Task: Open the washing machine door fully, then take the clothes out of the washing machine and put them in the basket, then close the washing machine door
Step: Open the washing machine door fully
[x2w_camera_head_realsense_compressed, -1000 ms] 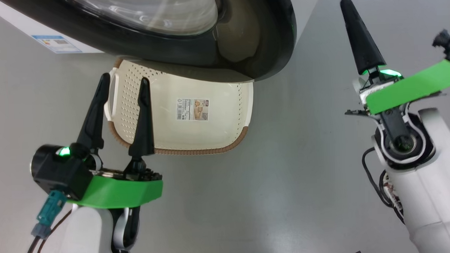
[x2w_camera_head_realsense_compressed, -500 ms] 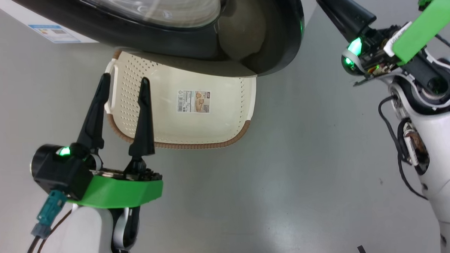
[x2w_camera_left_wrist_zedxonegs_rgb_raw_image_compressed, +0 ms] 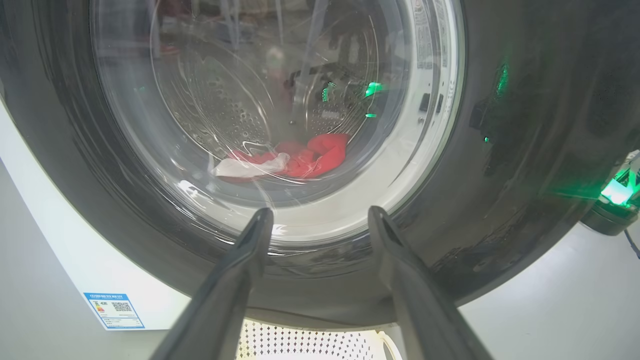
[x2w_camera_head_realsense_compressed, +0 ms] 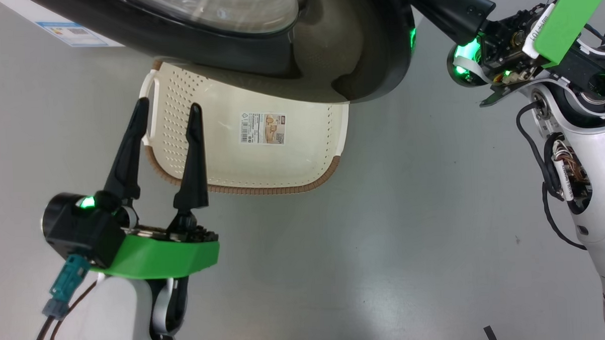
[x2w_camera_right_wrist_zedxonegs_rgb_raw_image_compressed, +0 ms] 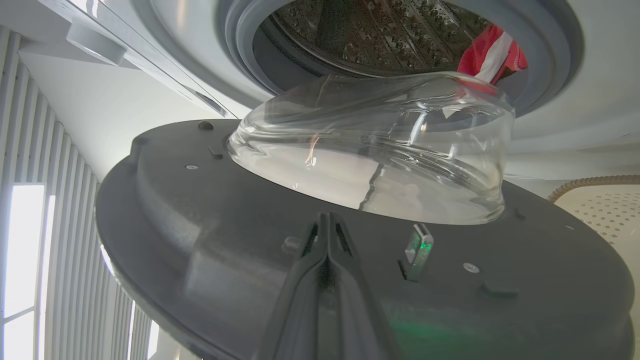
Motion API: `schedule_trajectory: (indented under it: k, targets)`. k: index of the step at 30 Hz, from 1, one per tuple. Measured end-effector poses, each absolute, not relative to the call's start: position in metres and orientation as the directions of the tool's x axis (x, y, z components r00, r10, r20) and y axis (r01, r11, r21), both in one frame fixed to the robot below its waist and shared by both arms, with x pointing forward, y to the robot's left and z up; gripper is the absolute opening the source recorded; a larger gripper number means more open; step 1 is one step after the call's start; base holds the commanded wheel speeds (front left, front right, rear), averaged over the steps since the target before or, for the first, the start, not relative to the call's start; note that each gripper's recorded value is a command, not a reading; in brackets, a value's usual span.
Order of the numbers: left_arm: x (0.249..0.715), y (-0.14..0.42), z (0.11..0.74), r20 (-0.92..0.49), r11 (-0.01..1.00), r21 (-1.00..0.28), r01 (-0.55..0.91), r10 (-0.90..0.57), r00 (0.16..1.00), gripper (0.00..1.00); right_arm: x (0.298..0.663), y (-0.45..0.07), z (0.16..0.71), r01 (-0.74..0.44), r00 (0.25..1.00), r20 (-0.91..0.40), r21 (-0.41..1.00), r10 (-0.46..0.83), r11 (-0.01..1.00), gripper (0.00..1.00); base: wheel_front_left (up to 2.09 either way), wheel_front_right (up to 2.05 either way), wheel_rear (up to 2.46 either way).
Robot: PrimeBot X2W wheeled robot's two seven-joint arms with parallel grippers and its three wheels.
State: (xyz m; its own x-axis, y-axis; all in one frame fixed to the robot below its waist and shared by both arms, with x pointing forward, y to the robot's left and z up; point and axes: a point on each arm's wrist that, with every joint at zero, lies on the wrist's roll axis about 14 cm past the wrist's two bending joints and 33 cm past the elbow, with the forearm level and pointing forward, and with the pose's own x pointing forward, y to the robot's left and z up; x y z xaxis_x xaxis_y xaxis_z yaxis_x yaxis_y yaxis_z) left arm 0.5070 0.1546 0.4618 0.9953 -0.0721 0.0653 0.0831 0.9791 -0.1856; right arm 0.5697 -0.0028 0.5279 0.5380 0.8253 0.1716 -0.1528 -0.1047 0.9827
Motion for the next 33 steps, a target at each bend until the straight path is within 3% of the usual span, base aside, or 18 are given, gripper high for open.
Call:
schedule_trajectory:
  k: [19, 33]
  targets:
    - [0.493, 0.173, 0.488, 0.103, 0.984, -0.176, 0.039, -0.021, 0.994, 1.0, 0.536, 0.022, 0.544, -0.176, 0.418, 0.193, 0.976, 0.888, -0.13, 0.0, 0.0, 0.0, 0.0]
    - [0.445, 0.2, 0.507, 0.101, 0.984, -0.172, -0.053, 0.071, 0.992, 1.0, 0.479, 0.056, 0.544, -0.14, 0.293, 0.135, 0.985, 0.947, -0.097, 0.0, 0.0, 0.0, 0.0]
